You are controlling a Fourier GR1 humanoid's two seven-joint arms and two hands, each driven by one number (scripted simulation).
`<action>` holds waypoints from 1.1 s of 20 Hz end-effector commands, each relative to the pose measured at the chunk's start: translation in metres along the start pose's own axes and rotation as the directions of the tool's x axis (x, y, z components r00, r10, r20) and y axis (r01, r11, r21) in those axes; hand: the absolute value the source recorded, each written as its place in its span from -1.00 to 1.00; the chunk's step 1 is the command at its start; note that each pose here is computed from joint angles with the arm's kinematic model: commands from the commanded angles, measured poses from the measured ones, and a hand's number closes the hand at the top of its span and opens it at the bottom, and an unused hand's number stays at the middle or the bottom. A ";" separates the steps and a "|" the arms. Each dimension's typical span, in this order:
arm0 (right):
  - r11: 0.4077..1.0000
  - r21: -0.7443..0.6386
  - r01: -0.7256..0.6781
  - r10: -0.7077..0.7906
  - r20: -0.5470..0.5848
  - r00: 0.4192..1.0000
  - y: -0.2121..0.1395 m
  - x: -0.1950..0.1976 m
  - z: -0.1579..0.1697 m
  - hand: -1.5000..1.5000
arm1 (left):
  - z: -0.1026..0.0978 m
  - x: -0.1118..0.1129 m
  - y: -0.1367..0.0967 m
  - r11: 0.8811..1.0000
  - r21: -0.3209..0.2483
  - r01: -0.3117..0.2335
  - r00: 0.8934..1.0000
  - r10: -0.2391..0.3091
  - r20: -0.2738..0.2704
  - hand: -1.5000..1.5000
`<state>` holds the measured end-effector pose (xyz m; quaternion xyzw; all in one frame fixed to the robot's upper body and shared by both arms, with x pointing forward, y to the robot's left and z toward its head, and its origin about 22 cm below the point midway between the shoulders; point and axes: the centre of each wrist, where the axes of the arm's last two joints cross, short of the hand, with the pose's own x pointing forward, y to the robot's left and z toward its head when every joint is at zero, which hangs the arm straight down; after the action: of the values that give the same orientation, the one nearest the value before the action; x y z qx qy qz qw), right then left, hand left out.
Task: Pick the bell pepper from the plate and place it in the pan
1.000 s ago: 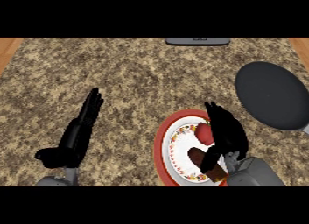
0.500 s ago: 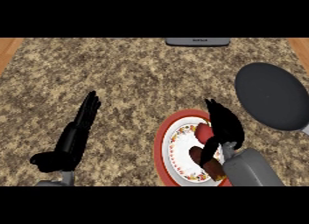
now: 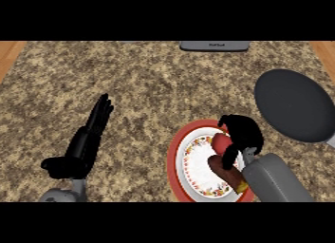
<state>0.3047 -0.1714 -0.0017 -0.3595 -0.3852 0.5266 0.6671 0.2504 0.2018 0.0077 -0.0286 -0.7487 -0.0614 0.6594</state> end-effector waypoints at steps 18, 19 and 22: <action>0.937 -0.324 0.129 0.032 0.448 0.893 -0.018 -0.024 0.117 1.00 | 0.021 -0.002 0.006 0.999 0.038 0.004 1.000 -0.003 -0.025 0.00; 0.914 -0.374 0.161 0.032 0.461 0.887 -0.017 -0.032 0.119 1.00 | 0.008 0.004 0.008 0.999 0.032 -0.008 1.000 0.008 -0.001 0.00; 0.835 -0.477 0.276 -0.022 0.472 0.881 -0.047 -0.024 0.140 1.00 | 0.005 -0.005 -0.006 0.999 0.047 0.004 1.000 -0.004 0.000 0.00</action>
<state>0.2121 -0.1875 0.0651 -0.3465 -0.6348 0.4698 0.5062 0.2428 0.2050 0.0046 -0.0188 -0.7471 -0.0489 0.6626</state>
